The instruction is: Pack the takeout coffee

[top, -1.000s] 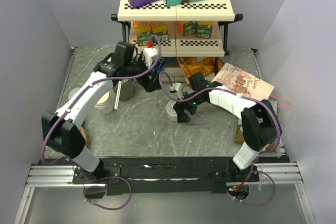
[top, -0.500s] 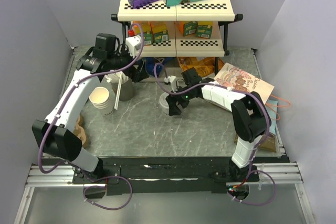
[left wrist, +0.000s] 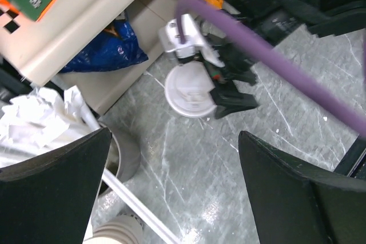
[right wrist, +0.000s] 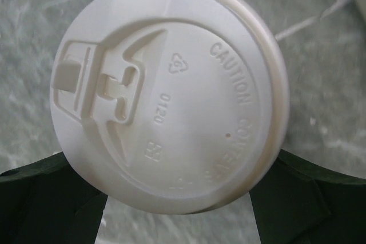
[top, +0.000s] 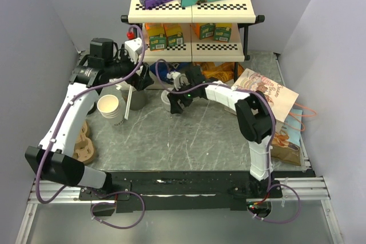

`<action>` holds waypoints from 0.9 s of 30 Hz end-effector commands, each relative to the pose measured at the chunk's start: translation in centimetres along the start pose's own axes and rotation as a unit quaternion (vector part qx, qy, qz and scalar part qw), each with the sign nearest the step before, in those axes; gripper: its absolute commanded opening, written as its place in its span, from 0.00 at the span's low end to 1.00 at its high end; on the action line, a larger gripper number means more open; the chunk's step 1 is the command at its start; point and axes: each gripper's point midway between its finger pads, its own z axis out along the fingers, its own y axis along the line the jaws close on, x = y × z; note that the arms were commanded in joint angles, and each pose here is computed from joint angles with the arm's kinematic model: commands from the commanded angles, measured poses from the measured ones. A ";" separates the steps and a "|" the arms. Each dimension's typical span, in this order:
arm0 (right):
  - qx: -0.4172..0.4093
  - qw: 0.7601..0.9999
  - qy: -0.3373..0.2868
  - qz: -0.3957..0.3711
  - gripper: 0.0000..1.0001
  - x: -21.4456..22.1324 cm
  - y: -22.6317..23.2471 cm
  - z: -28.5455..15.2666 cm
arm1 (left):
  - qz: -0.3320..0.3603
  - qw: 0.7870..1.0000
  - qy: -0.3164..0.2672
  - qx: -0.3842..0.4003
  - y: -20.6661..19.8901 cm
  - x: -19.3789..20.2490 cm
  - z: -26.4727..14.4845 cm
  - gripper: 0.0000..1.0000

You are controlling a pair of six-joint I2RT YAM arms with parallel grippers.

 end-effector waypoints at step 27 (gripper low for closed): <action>0.039 0.999 0.010 -0.005 1.00 1.1 3.4 -6.4 | 0.005 0.998 -0.048 0.027 -1.7 -1.0 -1.4 0.99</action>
